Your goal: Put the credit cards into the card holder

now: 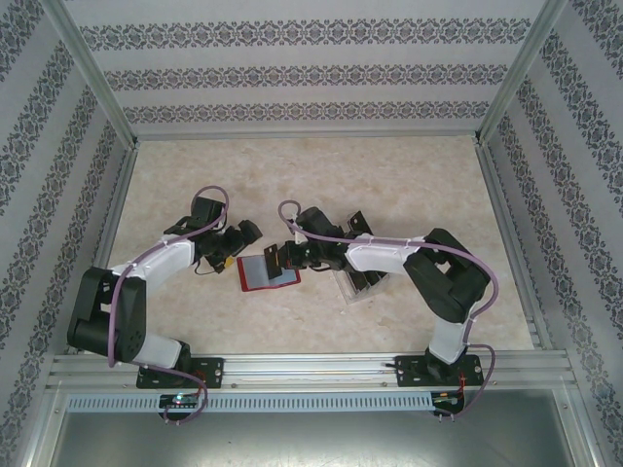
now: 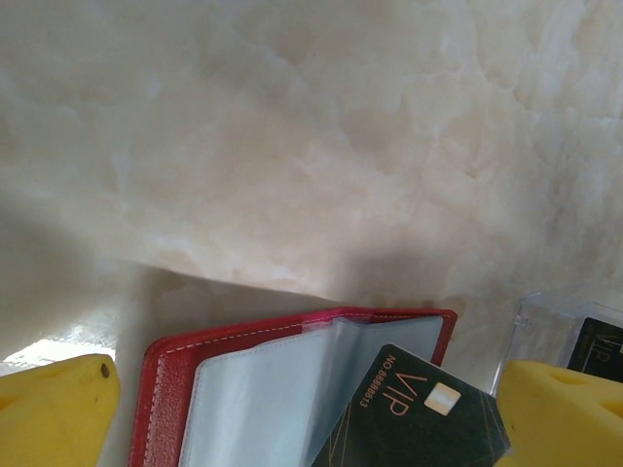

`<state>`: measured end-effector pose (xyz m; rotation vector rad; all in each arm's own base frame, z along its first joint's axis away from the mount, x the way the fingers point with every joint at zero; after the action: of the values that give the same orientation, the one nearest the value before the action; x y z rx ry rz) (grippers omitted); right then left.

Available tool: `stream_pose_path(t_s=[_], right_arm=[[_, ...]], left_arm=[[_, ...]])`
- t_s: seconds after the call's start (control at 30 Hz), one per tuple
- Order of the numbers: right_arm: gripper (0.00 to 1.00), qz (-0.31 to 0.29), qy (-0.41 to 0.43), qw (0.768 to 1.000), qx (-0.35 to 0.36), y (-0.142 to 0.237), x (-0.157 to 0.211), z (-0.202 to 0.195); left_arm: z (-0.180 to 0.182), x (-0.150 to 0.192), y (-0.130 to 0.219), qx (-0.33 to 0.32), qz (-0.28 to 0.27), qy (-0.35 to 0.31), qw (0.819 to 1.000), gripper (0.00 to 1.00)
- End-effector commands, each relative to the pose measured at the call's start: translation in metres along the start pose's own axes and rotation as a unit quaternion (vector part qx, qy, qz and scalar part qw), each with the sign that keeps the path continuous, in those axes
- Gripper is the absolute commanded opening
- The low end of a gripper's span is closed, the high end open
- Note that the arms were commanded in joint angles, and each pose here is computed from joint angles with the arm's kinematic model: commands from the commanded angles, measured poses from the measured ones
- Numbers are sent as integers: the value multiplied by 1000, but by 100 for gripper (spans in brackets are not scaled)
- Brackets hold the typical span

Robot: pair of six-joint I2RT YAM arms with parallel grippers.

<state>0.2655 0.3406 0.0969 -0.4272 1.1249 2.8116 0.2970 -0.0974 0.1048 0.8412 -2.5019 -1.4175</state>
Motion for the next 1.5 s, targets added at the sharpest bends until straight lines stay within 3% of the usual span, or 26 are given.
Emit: stream_pose_path(t_s=[0.0, 0.87, 1.13, 1.33, 1.47], right_arm=[[0, 8, -10, 1000, -11, -7, 5, -6], [0, 51, -63, 996, -33, -15, 20, -10], [0, 58, -76, 995, -20, -21, 23, -17], [0, 56, -78, 995, -18, -21, 21, -17], [0, 57, -78, 995, -21, -21, 20, -16]], left_arm=[[-5, -6, 0, 7, -4, -12, 1000, 100], [-2, -7, -8, -2, 3, -26, 1000, 100], [13, -9, 24, -112, -20, -73, 991, 99], [29, 7, 35, -194, 1, -127, 973, 91], [36, 19, 32, -201, 11, -134, 970, 88]])
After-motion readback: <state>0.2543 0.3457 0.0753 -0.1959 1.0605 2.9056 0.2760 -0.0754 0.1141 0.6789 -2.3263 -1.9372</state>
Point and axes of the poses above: each hand's point on the last joint's axis, 136 mm out from that joint toward the fingers, its own y axis back along the fingers, its own z axis along the line the jaws close on, x = y × z, the point moved 5 cm from there along y, back along the fingers, and after that the axes turned 4 degrees about -y, right-handed, at the moved point
